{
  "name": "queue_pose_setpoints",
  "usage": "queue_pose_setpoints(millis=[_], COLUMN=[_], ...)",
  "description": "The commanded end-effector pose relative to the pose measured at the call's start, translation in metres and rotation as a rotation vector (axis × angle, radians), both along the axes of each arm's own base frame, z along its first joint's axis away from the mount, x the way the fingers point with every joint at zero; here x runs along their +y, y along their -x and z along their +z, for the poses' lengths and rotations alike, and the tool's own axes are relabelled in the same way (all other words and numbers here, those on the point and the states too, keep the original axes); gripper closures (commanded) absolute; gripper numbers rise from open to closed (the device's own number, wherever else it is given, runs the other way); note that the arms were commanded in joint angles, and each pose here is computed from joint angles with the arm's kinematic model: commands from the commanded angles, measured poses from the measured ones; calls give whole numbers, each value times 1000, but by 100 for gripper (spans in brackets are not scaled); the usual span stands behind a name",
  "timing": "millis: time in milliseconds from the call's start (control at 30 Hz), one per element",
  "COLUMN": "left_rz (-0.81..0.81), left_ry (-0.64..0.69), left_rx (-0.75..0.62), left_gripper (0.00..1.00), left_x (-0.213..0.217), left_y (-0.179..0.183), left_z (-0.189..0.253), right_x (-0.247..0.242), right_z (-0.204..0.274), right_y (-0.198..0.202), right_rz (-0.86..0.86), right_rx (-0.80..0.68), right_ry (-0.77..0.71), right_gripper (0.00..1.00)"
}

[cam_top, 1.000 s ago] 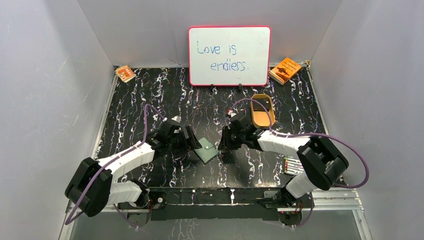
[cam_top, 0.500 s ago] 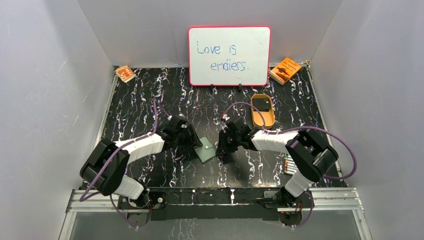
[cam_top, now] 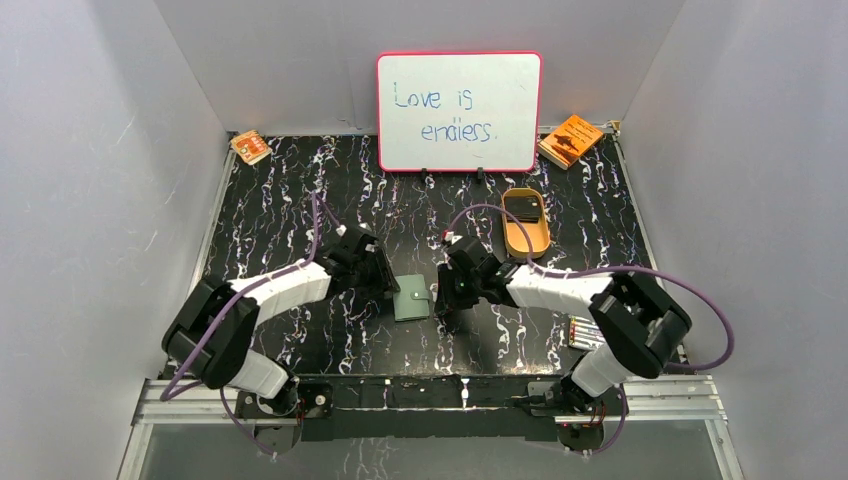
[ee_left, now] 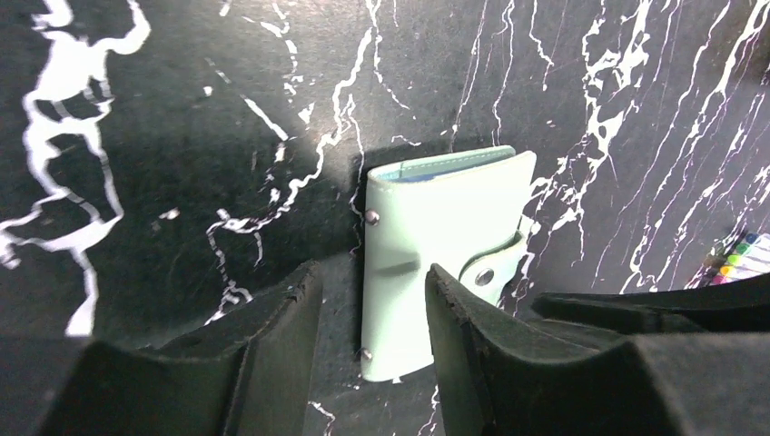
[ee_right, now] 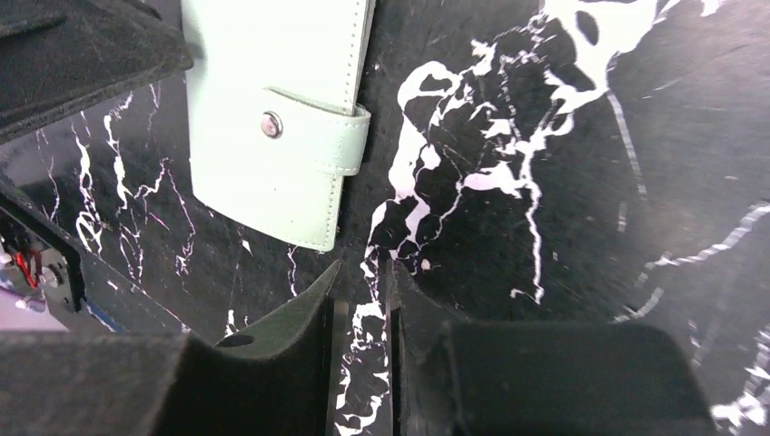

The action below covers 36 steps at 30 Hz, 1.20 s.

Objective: Put the credit cards into the card holder
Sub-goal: Move the card holder to the center of the board, then open the card holder at the center of the board.

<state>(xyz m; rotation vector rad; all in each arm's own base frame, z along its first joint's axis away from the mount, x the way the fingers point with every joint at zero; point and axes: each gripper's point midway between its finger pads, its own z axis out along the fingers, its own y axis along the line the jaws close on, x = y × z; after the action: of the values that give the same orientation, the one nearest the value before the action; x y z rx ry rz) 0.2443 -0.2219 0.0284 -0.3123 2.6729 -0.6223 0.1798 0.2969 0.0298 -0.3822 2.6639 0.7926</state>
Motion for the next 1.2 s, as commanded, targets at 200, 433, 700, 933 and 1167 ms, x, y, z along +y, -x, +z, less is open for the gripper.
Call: queue_pose_setpoints(millis=[200, 433, 700, 933, 1167], left_rz=[33, 45, 110, 136, 155], left_ry=[155, 266, 269, 232, 210], left_rx=[-108, -33, 12, 37, 57], left_gripper=[57, 75, 95, 100, 100], left_x=[-14, -33, -26, -17, -9], left_y=[-11, -15, -16, -13, -9], left_z=[56, 44, 20, 2, -9], right_x=[6, 25, 41, 49, 52], right_z=[55, 54, 46, 42, 35], right_y=[-40, -40, -39, -41, -42], right_rz=[-17, -63, -85, -100, -94], right_rx=[-210, -184, -164, -181, -187], right_ry=[26, 37, 119, 175, 245], right_gripper=[68, 67, 62, 53, 51])
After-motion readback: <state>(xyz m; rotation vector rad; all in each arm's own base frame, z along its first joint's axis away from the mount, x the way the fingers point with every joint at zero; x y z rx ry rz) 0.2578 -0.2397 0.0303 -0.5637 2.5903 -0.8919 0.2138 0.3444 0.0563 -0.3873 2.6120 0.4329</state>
